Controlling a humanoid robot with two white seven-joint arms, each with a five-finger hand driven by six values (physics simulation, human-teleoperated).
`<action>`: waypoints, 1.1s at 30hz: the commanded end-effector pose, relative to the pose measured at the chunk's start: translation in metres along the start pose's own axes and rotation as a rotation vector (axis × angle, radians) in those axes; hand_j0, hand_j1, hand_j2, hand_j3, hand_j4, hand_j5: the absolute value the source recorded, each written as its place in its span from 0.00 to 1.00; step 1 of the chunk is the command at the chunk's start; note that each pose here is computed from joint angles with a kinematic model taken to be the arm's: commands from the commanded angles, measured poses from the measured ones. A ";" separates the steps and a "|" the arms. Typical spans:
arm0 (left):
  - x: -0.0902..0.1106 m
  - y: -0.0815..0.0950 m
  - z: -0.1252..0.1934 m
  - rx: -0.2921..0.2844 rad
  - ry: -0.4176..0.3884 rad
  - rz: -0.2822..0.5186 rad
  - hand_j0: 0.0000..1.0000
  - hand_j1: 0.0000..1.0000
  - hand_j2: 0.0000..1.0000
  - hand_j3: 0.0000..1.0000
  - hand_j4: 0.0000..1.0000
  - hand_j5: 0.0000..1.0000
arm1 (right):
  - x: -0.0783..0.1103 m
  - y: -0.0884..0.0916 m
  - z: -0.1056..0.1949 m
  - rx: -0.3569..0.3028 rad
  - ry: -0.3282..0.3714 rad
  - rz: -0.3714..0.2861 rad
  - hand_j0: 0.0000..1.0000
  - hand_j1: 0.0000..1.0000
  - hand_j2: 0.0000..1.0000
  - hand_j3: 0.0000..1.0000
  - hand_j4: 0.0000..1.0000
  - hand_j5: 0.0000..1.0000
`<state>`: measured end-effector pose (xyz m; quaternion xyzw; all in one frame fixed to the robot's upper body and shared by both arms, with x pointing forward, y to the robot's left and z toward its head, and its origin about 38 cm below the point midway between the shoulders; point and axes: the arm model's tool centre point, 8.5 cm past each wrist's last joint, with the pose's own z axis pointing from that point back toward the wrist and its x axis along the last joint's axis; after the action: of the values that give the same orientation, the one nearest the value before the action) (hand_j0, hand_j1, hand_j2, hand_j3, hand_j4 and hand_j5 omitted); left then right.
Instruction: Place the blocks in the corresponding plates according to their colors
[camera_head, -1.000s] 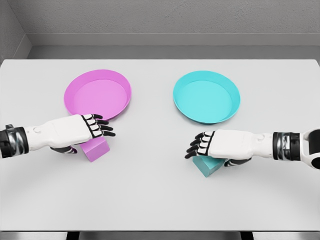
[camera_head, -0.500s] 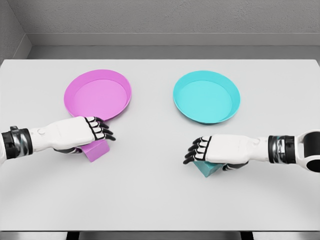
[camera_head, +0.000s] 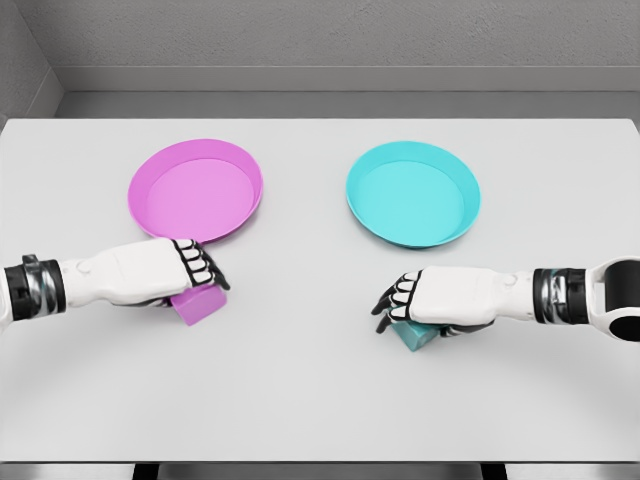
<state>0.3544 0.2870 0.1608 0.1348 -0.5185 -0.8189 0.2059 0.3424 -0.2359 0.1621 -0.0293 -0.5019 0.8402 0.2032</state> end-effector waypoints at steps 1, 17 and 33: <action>0.002 0.000 0.001 -0.003 -0.023 -0.002 0.49 0.49 0.49 0.49 0.49 0.49 | 0.000 0.001 0.000 0.009 0.002 0.009 0.72 0.72 0.72 0.72 0.72 0.72; -0.062 0.049 0.018 0.096 0.121 0.009 0.39 0.39 0.39 0.39 0.39 0.39 | -0.013 -0.022 0.014 -0.059 0.055 0.034 0.67 0.67 0.67 0.67 0.67 0.67; -0.126 0.065 -0.043 0.199 0.280 0.146 0.47 0.47 0.47 0.47 0.47 0.47 | -0.073 -0.123 0.001 -0.253 0.143 0.091 0.67 0.67 0.67 0.67 0.67 0.67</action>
<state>0.4912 0.2939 0.2094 0.2298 -0.5703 -0.7274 0.3048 0.4348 -0.2161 0.2758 -0.1546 -0.5815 0.7820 0.1626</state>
